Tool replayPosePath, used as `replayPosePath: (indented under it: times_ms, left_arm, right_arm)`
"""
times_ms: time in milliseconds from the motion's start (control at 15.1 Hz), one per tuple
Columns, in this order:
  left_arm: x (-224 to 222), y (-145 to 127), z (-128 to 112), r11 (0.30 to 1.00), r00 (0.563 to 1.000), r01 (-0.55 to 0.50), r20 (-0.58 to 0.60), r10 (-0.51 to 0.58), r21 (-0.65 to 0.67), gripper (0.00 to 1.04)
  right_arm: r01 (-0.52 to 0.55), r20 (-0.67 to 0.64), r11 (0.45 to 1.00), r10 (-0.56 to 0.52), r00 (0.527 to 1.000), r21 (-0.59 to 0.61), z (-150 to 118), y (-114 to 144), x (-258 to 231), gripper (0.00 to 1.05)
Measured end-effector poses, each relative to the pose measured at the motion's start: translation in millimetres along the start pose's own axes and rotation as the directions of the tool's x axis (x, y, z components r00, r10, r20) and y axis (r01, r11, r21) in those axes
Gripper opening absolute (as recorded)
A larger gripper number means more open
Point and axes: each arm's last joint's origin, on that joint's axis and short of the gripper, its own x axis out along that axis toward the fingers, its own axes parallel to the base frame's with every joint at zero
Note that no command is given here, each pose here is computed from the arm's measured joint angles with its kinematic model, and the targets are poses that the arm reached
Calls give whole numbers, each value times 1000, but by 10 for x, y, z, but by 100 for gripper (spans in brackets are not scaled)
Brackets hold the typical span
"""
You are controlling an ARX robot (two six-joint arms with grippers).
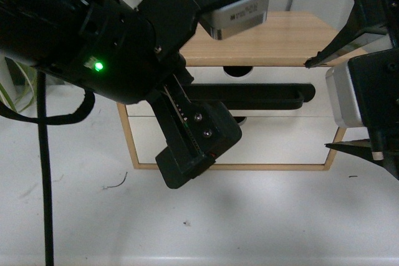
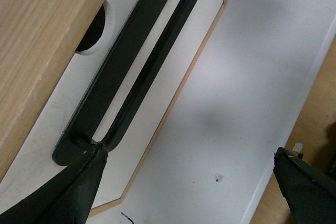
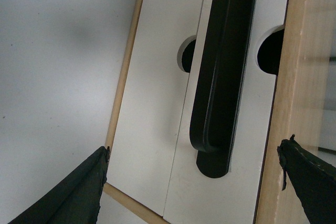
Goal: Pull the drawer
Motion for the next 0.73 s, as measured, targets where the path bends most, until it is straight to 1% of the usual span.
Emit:
replayPosePath:
  times_ms: [199,331,728]
  left_arm:
    - [164,-44,38,1000,1000,1,-12,-1,16,98]
    - [249,-31,64,1000,1000,-17,-20,17,16,98]
    - [387,47,18,998,998,-53,-23,52,-26,98]
  right_arm:
    - [-18,-9,1000,18,1000,-14,-22,-8,164,98]
    - [-33,-18,999,33,999,-2,-59,-1,286,98]
    - [-44,-20,999,45,999,24,-118,-23,502,98]
